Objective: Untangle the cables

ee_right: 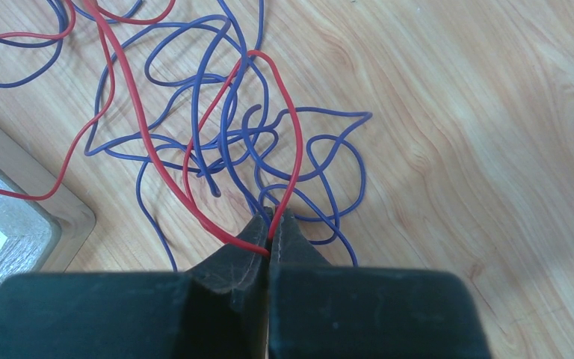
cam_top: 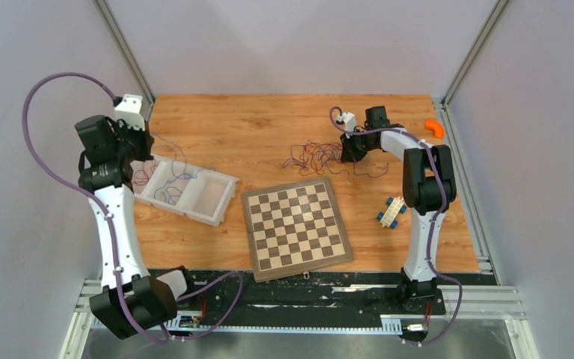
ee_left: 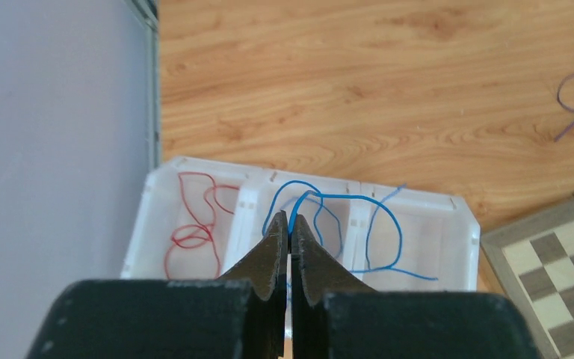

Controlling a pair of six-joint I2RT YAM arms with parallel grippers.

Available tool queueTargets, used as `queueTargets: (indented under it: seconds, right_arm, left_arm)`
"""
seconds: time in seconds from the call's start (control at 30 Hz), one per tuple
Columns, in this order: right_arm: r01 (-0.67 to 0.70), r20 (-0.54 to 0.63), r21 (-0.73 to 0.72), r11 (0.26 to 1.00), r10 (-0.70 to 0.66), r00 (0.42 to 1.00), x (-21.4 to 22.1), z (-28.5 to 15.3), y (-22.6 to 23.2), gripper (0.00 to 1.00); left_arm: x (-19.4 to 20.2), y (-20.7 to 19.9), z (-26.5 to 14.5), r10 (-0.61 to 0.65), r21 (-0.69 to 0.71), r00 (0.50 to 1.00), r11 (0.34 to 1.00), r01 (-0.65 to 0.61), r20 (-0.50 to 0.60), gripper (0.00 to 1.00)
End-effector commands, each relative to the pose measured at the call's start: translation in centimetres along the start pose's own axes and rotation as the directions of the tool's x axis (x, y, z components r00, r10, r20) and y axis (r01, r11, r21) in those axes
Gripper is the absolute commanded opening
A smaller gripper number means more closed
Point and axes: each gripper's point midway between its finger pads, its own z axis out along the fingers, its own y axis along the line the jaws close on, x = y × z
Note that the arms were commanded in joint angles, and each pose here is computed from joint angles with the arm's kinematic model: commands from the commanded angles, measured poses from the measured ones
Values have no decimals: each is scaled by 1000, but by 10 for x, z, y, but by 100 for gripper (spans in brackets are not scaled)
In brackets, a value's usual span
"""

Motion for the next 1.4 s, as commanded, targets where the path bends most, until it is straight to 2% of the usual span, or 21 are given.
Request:
queueTargets:
  seconds: [0.0, 0.23, 0.43, 0.57, 0.67, 0.77, 0.87, 1.0, 1.1, 1.23, 1.37]
  right_arm:
    - [35, 57, 1, 999, -35, 998, -29, -16, 5, 0]
    - [30, 51, -12, 999, -30, 998, -27, -14, 8, 0]
    - [32, 47, -13, 999, -31, 998, -25, -13, 10, 0]
    - [35, 45, -13, 999, -34, 998, -23, -14, 10, 0]
    - [39, 43, -10, 999, -38, 998, -23, -14, 10, 0]
    - [38, 39, -8, 999, -38, 999, -21, -16, 10, 0]
    - [31, 42, -15, 999, -30, 999, -21, -15, 12, 0]
    - [24, 40, -15, 1000, -24, 999, -21, -14, 12, 0]
    - [31, 39, -11, 999, -30, 999, -21, -16, 12, 0]
    - [27, 38, -10, 1000, -27, 999, -21, -17, 13, 0]
    - [26, 39, -7, 1000, -25, 999, -21, -18, 12, 0]
  left_arm:
    - [-38, 26, -15, -9, -91, 997, 996, 17, 78, 0]
    - [-22, 40, -17, 25, -129, 999, 991, -21, 22, 0]
    - [37, 44, -2, -5, -152, 993, 988, -13, -119, 0]
    - [60, 38, 3, -25, -133, 987, 991, 4, -161, 0]
    - [52, 33, 5, -66, -113, 988, 992, 50, -140, 0]
    - [24, 31, -2, -49, -101, 997, 994, 42, -65, 0]
    - [24, 36, -2, -45, -114, 995, 993, 35, -89, 0]
    - [52, 51, 10, -130, -186, 971, 978, 92, -203, 0]
    - [74, 71, 20, -227, -312, 940, 939, 142, -254, 0]
    - [98, 82, 29, -287, -400, 905, 904, 148, -314, 0]
    - [117, 86, 35, -290, -483, 892, 870, 96, -346, 0]
